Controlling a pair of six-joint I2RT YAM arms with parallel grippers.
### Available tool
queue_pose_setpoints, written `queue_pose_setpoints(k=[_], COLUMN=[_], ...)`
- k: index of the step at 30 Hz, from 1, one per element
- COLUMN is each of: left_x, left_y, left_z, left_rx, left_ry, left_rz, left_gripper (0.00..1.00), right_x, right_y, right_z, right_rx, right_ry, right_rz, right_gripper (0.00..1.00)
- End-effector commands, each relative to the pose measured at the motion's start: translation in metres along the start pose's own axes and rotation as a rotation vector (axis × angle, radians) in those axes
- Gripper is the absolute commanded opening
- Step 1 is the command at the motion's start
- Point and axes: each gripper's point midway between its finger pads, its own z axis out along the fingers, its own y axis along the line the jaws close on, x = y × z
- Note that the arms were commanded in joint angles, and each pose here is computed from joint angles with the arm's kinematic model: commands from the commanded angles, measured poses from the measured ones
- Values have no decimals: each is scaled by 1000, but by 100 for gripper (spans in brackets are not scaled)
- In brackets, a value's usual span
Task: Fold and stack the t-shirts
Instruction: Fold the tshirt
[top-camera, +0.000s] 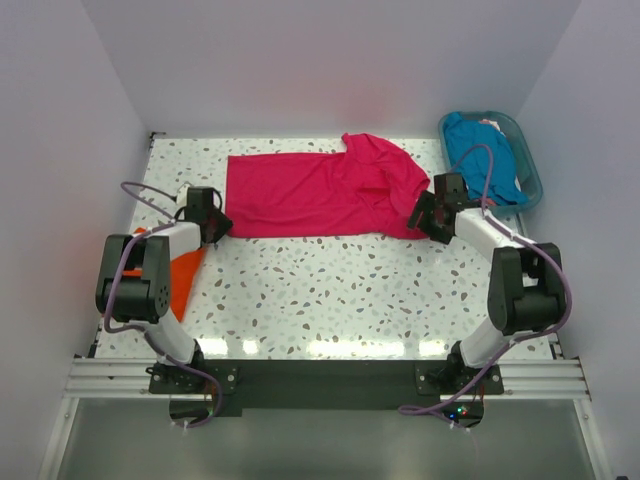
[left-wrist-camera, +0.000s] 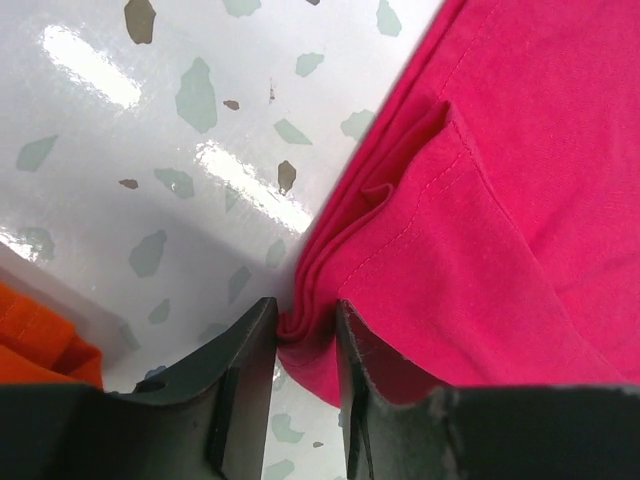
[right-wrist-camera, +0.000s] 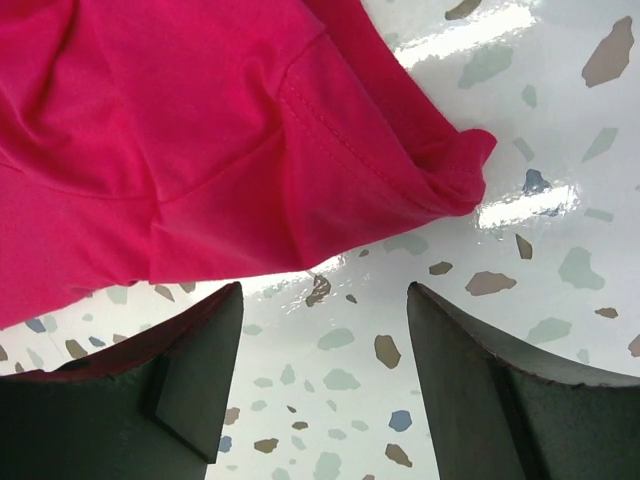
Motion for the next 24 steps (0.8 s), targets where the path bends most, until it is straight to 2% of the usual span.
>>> queue_pose_setpoints(k=[1, 12, 15, 17, 20, 22, 23, 24], left_x=[8, 12, 9, 5, 0, -2, -4, -6], left_y=[17, 19, 16, 14, 10, 10, 10, 10], left_z=[7, 12, 12, 10, 7, 6, 3, 1], left_rx=[-86, -103, -100, -97, -90, -96, -98, -99], left_ry=[18, 38, 36, 29, 16, 13, 9, 2], left_rz=[38, 52, 59, 64, 70, 78, 78, 81], left_gripper=[34, 12, 5, 0, 0, 0, 0, 0], right_x=[-26, -32, -33, -35, -39, -44, -50, -50], right_y=[3, -18, -23, -24, -26, -26, -24, -27], right_z=[5, 31, 35, 37, 41, 40, 37, 34], right_rx=[-20, 67, 79, 83, 94, 100, 95, 104], right_ry=[-121, -152, -151, -155, -153, -152, -161, -152], right_rz=[84, 117, 127, 132, 135, 133, 132, 133], right_gripper=[70, 70, 65, 55, 33, 25, 12, 7])
